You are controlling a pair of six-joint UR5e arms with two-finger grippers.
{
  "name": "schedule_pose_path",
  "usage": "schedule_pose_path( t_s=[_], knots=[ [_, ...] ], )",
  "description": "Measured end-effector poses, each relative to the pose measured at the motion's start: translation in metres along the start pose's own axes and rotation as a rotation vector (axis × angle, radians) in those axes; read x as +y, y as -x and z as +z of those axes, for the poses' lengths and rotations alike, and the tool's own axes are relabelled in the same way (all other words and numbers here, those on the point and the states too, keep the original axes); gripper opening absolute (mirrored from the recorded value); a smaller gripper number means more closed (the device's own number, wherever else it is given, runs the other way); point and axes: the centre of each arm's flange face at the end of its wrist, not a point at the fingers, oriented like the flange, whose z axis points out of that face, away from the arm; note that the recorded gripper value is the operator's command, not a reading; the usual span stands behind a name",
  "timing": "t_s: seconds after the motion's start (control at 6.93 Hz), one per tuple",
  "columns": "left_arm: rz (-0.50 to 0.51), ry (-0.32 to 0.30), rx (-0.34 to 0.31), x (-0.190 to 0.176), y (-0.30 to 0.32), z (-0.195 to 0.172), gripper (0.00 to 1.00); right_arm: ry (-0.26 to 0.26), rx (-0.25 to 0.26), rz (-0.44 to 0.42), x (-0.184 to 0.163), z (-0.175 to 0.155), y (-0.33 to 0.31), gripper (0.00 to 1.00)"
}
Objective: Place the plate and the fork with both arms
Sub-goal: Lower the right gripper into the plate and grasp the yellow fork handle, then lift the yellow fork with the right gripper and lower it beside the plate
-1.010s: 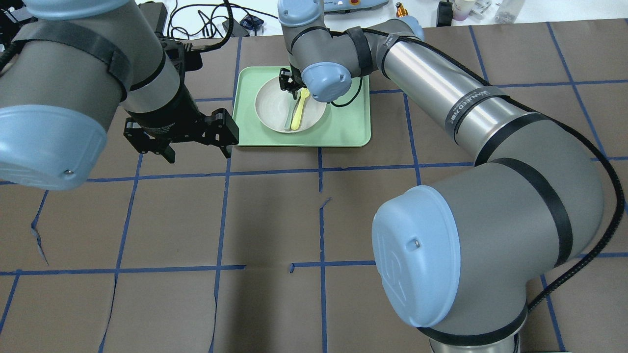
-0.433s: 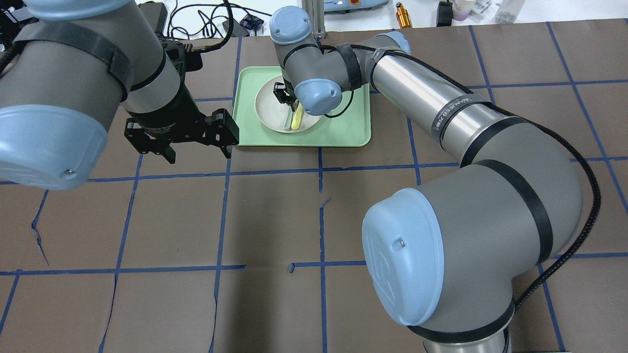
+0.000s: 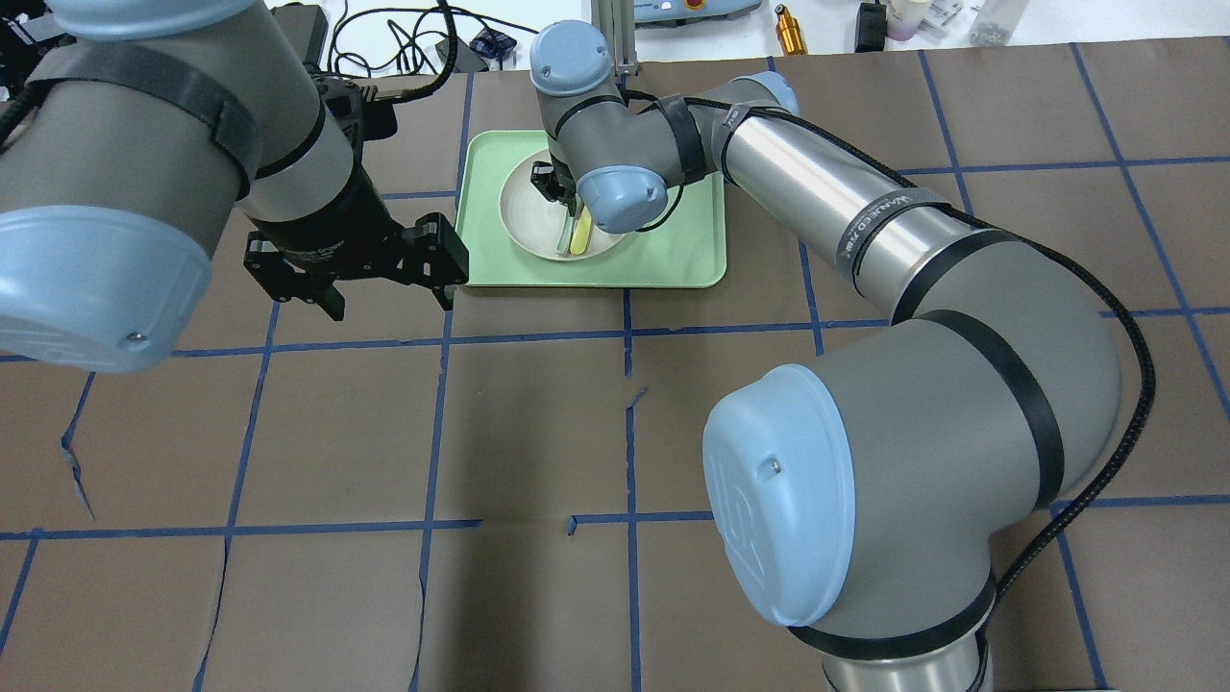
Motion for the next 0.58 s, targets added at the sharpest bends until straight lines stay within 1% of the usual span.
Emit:
schedule_pose_path(
  t_s=[0.14, 0.29, 0.43, 0.58],
  knots=[
    [0.000, 0.001, 0.000, -0.0001, 0.0000, 0.0005, 1.00, 0.002, 0.000, -0.001, 0.0005, 0.0026, 0.0000, 0.46],
    [0.000, 0.001, 0.000, -0.0004, -0.0001, 0.0012, 1.00, 0.004, 0.001, -0.003, 0.0011, 0.0046, -0.0002, 0.43],
    [0.000, 0.000, 0.002, -0.0008, -0.0003, 0.0016, 1.00, 0.006, 0.002, -0.005, 0.0015, 0.0056, -0.0004, 0.38],
    [0.000, 0.000, 0.003, -0.0010, -0.0005, 0.0018, 1.00, 0.006, 0.002, -0.007, 0.0015, 0.0050, -0.0005, 0.31]
  ],
)
